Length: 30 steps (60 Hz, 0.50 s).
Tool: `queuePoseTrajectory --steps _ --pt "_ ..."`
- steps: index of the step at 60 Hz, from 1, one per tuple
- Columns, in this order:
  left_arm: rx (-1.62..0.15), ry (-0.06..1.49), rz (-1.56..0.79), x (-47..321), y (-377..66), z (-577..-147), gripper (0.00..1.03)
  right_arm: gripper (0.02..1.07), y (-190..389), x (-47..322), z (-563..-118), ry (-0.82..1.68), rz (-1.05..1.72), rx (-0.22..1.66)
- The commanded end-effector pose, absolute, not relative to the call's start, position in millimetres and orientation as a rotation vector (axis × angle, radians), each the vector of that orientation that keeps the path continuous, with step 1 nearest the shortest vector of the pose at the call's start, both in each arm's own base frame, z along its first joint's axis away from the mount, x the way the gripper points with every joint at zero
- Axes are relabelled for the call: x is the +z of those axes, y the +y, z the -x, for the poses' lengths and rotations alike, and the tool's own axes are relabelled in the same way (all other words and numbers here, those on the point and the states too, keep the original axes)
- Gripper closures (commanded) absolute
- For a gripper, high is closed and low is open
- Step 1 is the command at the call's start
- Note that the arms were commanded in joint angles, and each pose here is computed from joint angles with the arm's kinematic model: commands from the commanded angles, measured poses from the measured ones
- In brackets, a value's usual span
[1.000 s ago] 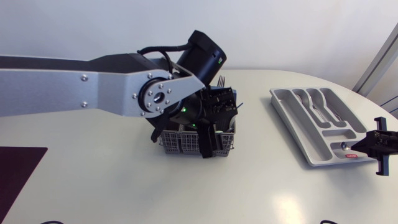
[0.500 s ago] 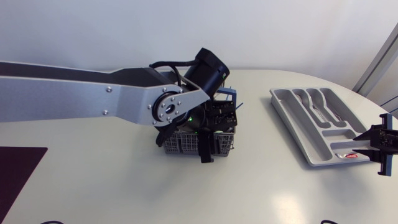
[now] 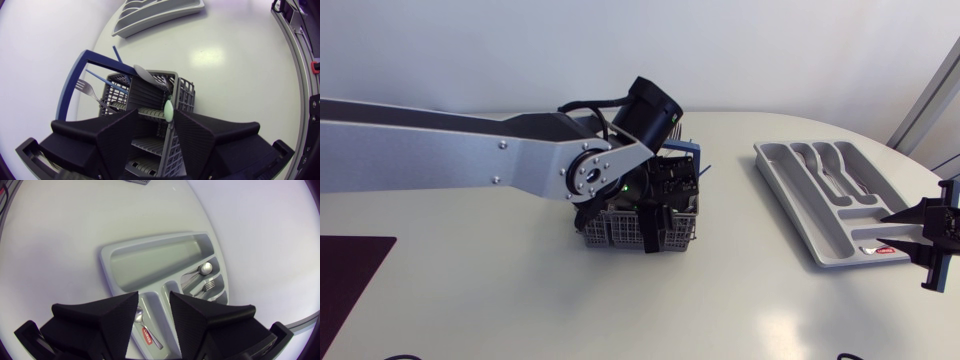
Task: Sort the cutlery from the basket into the organizer compartments.
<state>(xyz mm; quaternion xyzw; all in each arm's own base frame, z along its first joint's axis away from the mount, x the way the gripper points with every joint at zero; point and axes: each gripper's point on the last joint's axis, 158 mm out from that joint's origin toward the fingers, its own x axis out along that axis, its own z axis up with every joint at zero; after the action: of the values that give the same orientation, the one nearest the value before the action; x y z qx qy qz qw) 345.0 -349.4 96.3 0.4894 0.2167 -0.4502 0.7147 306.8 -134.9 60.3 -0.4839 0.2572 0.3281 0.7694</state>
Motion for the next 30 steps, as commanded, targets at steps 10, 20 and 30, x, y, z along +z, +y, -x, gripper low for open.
queuePoseTrajectory --steps 10,20,30 --pt "-1.007 0.518 -1.130 73 -340 -345 0.61 0.59 -110 61 -298 0.532 1.012 0.732" --pt "-0.999 0.509 -1.133 72 -341 -347 0.67 0.59 -93 66 -292 0.509 0.999 0.748" --pt "-0.984 0.495 -1.151 71 -342 -352 0.73 0.59 -76 71 -288 0.487 0.979 0.763"
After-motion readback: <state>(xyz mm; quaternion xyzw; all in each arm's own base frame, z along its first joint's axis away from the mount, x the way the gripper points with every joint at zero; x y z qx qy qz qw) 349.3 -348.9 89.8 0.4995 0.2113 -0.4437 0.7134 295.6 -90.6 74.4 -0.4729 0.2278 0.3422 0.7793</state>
